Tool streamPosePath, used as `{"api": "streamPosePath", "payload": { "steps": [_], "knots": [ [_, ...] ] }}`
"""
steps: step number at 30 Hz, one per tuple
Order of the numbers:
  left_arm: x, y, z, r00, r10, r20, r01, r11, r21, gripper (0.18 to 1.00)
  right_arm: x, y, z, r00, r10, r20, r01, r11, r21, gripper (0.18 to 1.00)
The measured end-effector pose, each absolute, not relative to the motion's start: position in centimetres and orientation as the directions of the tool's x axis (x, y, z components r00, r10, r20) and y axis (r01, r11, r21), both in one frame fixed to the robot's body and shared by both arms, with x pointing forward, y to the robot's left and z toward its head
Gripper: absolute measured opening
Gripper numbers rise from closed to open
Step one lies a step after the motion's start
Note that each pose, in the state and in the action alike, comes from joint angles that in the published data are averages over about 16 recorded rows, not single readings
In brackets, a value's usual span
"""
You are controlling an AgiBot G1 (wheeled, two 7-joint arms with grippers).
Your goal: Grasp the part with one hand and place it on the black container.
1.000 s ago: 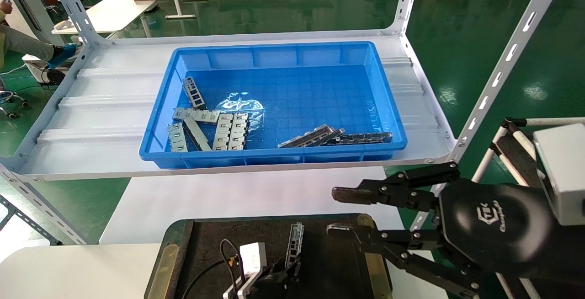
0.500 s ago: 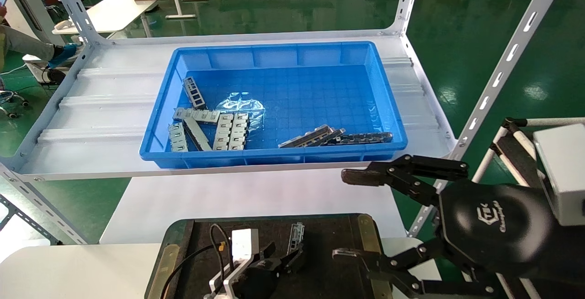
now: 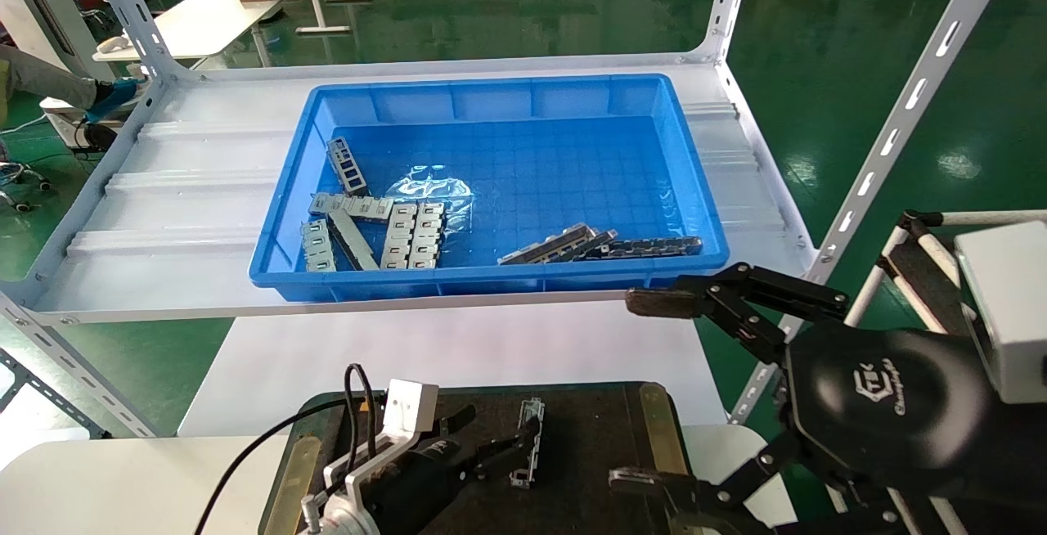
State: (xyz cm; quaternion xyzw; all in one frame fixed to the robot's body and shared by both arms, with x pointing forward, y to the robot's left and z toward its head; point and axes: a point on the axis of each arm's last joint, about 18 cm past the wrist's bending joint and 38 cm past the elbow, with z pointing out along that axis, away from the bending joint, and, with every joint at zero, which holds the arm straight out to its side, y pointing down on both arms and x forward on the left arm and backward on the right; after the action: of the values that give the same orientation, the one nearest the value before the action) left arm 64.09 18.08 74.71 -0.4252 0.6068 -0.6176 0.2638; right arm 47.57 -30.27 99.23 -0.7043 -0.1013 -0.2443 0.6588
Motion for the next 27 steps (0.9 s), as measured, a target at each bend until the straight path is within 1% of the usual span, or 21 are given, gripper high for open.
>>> {"api": "streamPosePath", "payload": {
  "steps": [2, 8, 17, 27],
  "knots": [
    [64.0, 19.0, 75.0, -0.521, -0.834, 0.184, -0.185, -0.100, -0.978, 0.961, 47.6, -30.3, 99.2, 0.860, -0.179, 0.478, 0.465, -0.111, -0.878, 0.939],
    [63.5, 21.8, 75.6, -0.580, -0.805, 0.124, -0.168, -0.031, -0.985, 0.992, 47.6, -30.3, 99.2, 0.860, -0.179, 0.478, 0.465, -0.111, -0.878, 0.983],
    [62.6, 25.4, 76.4, -0.660, -0.749, 0.058, -0.133, 0.041, -0.990, 1.001, 47.6, -30.3, 99.2, 0.860, -0.179, 0.478, 0.465, -0.111, -0.878, 1.000],
    [61.3, 28.2, 77.7, -0.745, -0.667, -0.023, -0.072, 0.115, -0.991, 1.001, 47.6, -30.3, 99.2, 0.860, -0.179, 0.478, 0.465, -0.111, -0.878, 1.001]
  ]
}}
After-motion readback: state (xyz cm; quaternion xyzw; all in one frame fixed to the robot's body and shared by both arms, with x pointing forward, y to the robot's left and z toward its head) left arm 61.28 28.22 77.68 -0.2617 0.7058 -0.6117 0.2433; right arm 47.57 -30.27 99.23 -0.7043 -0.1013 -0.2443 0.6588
